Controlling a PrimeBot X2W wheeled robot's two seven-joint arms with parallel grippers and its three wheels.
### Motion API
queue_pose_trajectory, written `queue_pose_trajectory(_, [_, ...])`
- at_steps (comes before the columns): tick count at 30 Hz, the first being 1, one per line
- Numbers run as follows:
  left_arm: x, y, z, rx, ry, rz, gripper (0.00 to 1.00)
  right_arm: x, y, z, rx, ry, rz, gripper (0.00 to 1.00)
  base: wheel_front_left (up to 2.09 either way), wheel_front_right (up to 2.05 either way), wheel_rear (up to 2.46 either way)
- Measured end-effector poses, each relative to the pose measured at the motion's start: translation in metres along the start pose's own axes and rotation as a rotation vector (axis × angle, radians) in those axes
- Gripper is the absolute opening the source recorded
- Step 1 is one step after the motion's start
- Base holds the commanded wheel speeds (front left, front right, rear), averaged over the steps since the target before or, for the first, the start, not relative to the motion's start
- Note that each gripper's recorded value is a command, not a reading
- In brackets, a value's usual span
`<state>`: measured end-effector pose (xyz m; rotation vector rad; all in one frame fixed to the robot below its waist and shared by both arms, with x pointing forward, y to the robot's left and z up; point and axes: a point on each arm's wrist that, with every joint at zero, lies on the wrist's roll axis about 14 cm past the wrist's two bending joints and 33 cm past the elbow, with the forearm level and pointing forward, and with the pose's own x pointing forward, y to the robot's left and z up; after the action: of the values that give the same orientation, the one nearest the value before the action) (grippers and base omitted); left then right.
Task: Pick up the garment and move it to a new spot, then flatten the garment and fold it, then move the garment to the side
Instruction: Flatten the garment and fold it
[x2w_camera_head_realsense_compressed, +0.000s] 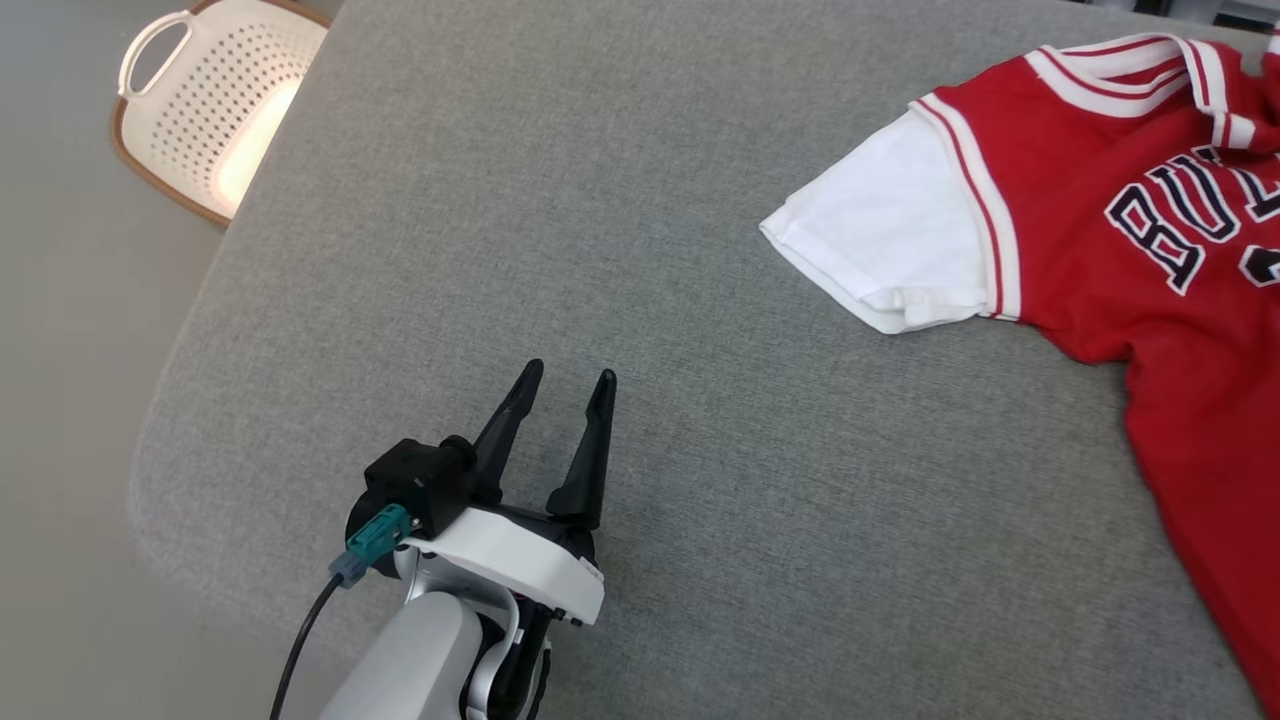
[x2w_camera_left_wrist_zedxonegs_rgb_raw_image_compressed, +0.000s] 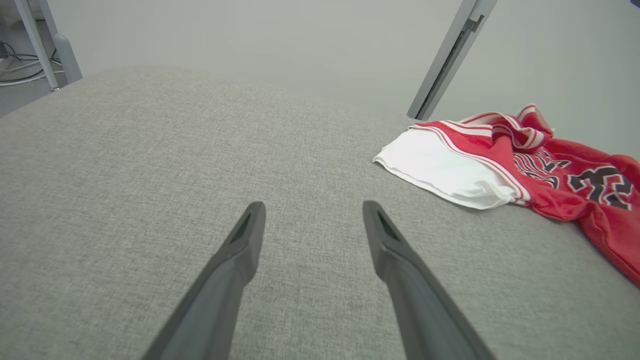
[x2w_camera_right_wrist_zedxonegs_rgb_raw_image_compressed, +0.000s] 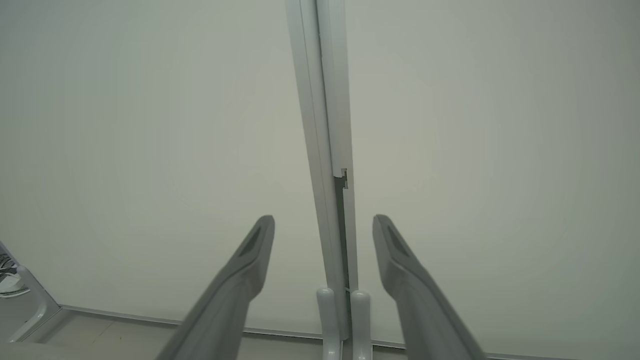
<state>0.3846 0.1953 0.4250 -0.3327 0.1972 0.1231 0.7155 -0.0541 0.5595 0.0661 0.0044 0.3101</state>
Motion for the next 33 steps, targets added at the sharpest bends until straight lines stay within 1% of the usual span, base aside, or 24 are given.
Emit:
queue_pose_trajectory(2, [0.000, -0.001, 0.001, -0.001, -0.006, -0.003, 1.00, -0.006, 0.009, -0.005, -0.029, -0.002, 0.022, 1.00, 0.00, 0.00, 0.00])
queue_pose_trajectory(6, [0.002, -0.005, 0.008, 0.011, -0.027, -0.018, 1.00, -0.032, 0.013, -0.025, -0.017, 0.015, 0.028, 1.00, 0.00, 0.00, 0.00])
queue_pose_trajectory(11, [0.007, -0.016, 0.020, 0.031, -0.068, -0.059, 1.00, -0.072, 0.017, -0.033, 0.008, -0.002, 0.038, 1.00, 0.00, 0.00, 0.00])
queue_pose_trajectory(15, [0.005, -0.027, 0.027, 0.035, -0.095, -0.098, 1.00, -0.116, 0.010, -0.042, 0.031, -0.002, 0.024, 1.00, 0.00, 0.00, 0.00])
queue_pose_trajectory(17, [0.001, -0.030, 0.030, 0.034, -0.105, -0.111, 1.00, -0.141, 0.009, -0.048, 0.017, 0.007, 0.030, 1.00, 0.00, 0.00, 0.00])
queue_pose_trajectory(21, [-0.004, -0.044, 0.035, 0.027, -0.127, -0.154, 1.00, -0.191, 0.002, -0.055, 0.031, 0.007, 0.009, 1.00, 0.00, 0.00, 0.00])
queue_pose_trajectory(26, [-0.009, -0.059, 0.037, 0.012, -0.139, -0.198, 1.00, -0.249, -0.002, -0.032, 0.099, -0.107, -0.027, 1.00, 0.00, 0.00, 0.00])
queue_pose_trajectory(30, [-0.010, -0.068, 0.037, 0.004, -0.141, -0.222, 1.00, -0.303, -0.006, -0.048, 0.138, -0.098, -0.091, 1.00, 0.00, 0.00, 0.00])
queue_pose_trajectory(33, [-0.009, -0.071, 0.035, 0.003, -0.136, -0.231, 1.00, -0.328, -0.009, -0.059, 0.169, -0.082, -0.141, 1.00, 0.00, 0.00, 0.00])
